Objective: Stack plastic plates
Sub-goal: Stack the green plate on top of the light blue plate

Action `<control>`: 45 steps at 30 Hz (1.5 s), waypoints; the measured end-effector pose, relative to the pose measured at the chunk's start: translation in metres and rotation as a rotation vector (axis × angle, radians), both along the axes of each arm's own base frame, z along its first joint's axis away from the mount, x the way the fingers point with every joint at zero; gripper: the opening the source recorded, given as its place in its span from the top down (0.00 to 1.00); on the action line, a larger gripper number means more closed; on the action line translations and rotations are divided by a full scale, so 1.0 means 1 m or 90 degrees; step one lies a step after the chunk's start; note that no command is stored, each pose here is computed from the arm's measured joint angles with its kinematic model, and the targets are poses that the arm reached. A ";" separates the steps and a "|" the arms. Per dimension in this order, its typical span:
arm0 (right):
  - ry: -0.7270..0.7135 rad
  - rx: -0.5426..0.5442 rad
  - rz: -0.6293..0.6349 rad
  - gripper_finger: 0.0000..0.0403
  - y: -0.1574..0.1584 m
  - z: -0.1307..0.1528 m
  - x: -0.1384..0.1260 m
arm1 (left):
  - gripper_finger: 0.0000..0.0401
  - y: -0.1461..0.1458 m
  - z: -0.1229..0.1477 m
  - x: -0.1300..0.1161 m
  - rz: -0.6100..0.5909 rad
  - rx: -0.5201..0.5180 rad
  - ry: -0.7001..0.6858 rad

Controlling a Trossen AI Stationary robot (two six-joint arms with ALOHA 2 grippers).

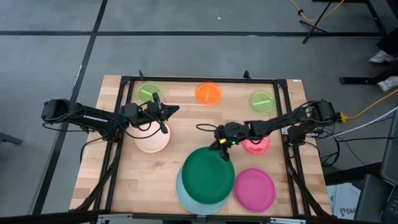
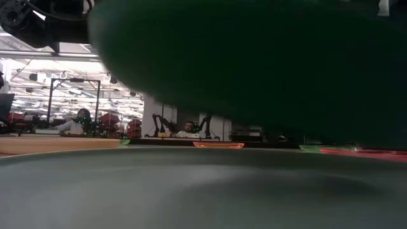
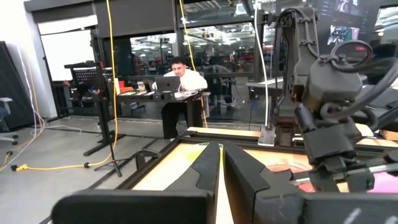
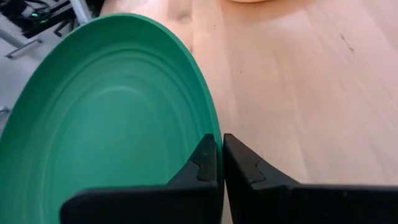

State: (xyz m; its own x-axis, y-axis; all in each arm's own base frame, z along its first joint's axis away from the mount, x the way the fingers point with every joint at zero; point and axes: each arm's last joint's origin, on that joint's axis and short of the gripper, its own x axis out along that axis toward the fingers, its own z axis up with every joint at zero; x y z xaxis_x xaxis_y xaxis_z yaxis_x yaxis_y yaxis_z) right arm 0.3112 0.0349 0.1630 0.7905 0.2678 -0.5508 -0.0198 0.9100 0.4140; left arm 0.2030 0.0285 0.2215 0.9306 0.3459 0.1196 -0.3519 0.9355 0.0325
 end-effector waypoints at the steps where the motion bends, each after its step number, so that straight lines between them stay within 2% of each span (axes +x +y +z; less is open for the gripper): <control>1: -0.002 0.000 0.000 1.00 0.000 -0.002 0.001 | 0.96 0.000 0.000 0.000 0.000 0.000 0.000; 17: 0.015 0.019 -0.004 1.00 0.003 -0.025 0.010 | 0.96 0.000 0.000 0.000 0.000 0.000 0.000; 31: -0.008 0.025 0.038 1.00 0.019 -0.024 0.010 | 0.96 0.000 0.000 0.000 0.000 0.000 0.000; 42: -0.011 0.008 0.013 1.00 0.017 -0.024 0.011 | 0.96 0.000 0.000 0.000 0.000 0.000 0.000; 45: -0.014 0.009 0.014 0.96 0.017 -0.023 0.011 | 0.96 0.000 0.000 0.000 0.000 0.000 0.000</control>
State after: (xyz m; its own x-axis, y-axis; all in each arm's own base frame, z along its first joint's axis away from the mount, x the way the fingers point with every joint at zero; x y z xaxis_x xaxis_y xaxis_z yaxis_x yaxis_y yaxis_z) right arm 0.3222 0.0521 0.1399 0.7962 0.2935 -0.5291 -0.0497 0.9033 0.4262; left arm 0.2030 0.0285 0.2215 0.9306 0.3460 0.1193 -0.3520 0.9354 0.0330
